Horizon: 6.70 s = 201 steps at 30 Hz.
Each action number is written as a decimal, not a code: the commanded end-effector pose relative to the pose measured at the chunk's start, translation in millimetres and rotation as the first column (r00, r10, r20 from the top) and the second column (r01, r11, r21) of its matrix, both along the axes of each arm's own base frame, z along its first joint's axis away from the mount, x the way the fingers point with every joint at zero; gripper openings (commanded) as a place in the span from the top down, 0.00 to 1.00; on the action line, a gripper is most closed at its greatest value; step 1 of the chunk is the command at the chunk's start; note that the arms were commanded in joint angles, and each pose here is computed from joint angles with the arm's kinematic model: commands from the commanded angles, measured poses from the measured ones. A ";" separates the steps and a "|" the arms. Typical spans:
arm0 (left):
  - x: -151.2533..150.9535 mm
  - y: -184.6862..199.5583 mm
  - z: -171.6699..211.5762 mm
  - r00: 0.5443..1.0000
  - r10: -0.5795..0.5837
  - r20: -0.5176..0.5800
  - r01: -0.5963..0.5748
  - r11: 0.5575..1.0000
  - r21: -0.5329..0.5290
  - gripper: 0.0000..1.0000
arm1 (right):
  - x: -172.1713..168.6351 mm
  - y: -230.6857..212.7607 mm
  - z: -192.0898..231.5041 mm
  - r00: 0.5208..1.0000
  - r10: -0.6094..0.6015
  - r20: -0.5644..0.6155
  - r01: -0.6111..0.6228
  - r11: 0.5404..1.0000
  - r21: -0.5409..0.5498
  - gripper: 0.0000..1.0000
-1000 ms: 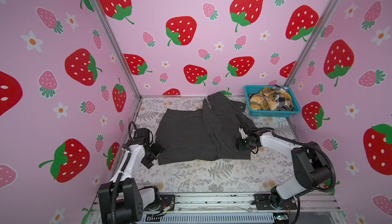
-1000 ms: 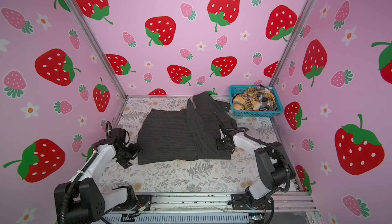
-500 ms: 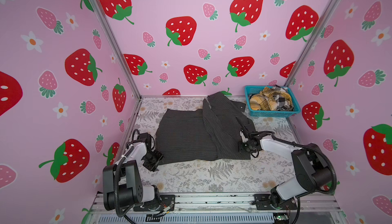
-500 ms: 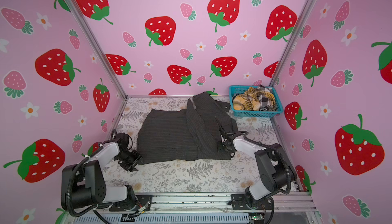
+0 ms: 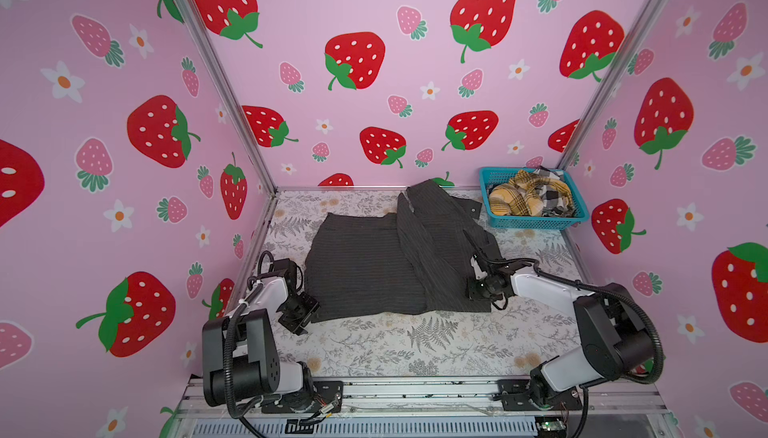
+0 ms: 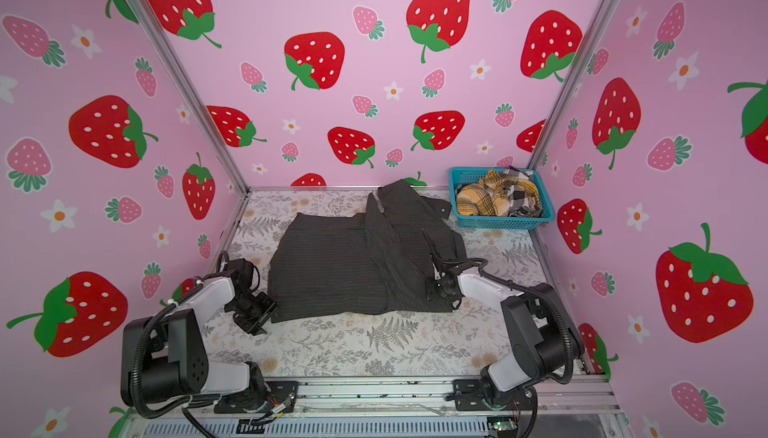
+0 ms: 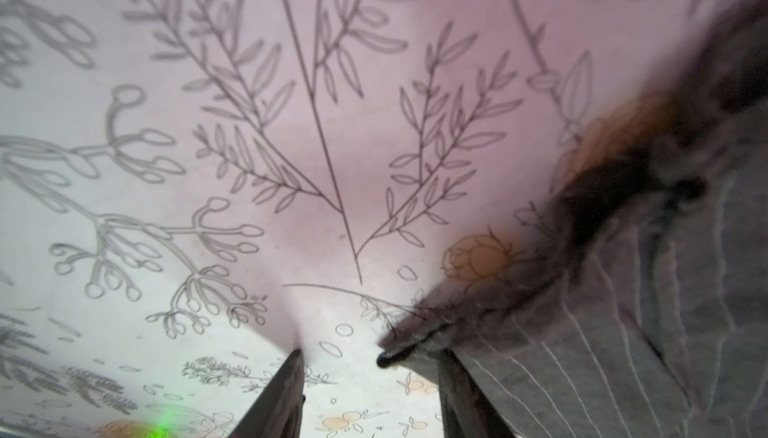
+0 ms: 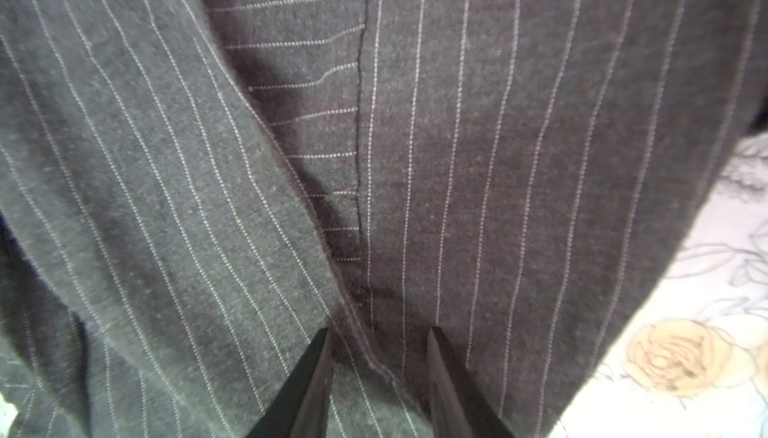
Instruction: Fold and stack the long sleeve shirts
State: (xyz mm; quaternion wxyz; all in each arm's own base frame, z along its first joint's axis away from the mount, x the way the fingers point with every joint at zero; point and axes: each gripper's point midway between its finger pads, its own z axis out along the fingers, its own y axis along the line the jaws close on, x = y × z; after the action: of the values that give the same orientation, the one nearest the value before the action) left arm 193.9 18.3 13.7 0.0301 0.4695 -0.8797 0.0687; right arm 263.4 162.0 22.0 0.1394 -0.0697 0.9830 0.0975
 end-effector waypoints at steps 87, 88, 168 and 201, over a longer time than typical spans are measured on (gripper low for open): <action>182.2 -23.4 66.5 0.953 -0.176 0.248 0.142 0.978 0.152 0.66 | 78.0 -1.9 89.6 0.973 -0.121 0.198 0.086 0.980 0.179 0.51; 180.6 -25.2 58.7 0.957 -0.165 0.237 0.135 0.981 0.138 0.70 | 70.2 0.0 81.9 0.977 -0.109 0.181 0.078 0.982 0.170 0.54; 433.0 -247.2 69.7 0.599 -0.484 0.637 0.451 0.862 0.231 0.89 | -3.2 49.2 52.6 0.995 0.058 0.084 -0.079 0.959 0.272 0.62; 120.0 -104.8 104.0 0.793 -0.465 0.393 0.326 0.870 0.371 0.19 | 8.0 38.9 67.6 0.989 -0.036 0.143 -0.003 0.966 0.260 0.44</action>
State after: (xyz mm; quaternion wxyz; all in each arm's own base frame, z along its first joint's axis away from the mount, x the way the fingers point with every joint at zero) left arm 325.9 -113.1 100.6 -0.2259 0.1970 -0.9498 0.0899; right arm 265.6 198.1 76.4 0.2096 -0.0535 0.9515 0.2187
